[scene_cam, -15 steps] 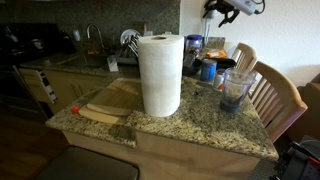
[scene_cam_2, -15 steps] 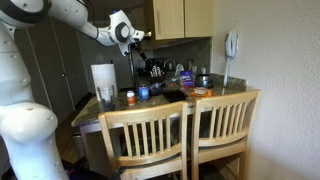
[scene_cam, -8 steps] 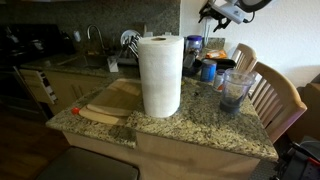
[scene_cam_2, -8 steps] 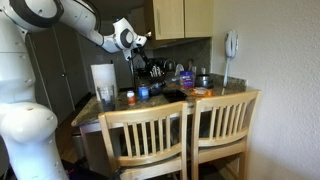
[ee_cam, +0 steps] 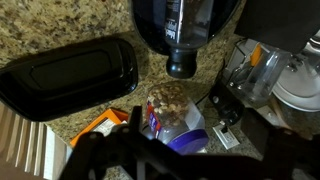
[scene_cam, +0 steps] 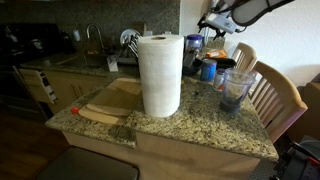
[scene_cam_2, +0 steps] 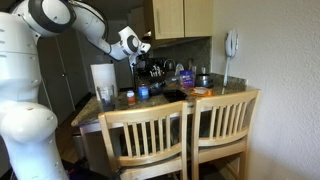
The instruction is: Place the glass jar in the black bowl
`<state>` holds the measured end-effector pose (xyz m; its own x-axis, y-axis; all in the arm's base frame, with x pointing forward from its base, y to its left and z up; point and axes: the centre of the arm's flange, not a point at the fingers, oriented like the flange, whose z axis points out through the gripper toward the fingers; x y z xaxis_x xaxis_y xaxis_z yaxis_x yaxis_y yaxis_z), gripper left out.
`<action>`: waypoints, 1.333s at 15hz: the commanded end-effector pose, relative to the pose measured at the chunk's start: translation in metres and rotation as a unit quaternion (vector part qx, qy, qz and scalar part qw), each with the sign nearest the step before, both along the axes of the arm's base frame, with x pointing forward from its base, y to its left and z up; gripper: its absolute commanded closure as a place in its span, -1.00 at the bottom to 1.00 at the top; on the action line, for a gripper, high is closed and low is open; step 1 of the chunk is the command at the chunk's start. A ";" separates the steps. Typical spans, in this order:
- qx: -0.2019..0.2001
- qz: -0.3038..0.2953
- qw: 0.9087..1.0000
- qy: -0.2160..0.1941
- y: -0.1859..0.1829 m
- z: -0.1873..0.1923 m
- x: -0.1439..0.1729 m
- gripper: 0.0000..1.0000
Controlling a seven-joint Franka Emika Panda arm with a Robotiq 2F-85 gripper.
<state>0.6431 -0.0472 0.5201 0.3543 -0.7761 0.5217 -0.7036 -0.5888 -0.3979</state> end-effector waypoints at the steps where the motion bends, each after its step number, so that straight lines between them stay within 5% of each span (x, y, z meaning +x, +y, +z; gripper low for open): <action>1: 0.000 0.001 1.000 -0.002 0.001 0.002 -0.001 -1.00; 4: -0.001 0.003 1.000 -0.009 0.004 0.012 -0.003 -1.00; 8: -0.003 0.068 0.992 0.106 0.025 -0.019 0.029 -1.00; 9: -0.001 0.046 0.997 0.068 0.023 -0.011 0.004 -1.00; 14: -0.002 0.071 0.994 0.088 0.041 -0.028 0.017 -1.00; 18: -0.006 -0.033 0.997 0.075 0.064 -0.011 0.104 -1.00; 19: -0.002 0.013 0.997 0.072 0.056 -0.018 0.041 -1.00; 20: -0.003 -0.006 0.998 0.069 0.060 -0.018 0.051 -1.00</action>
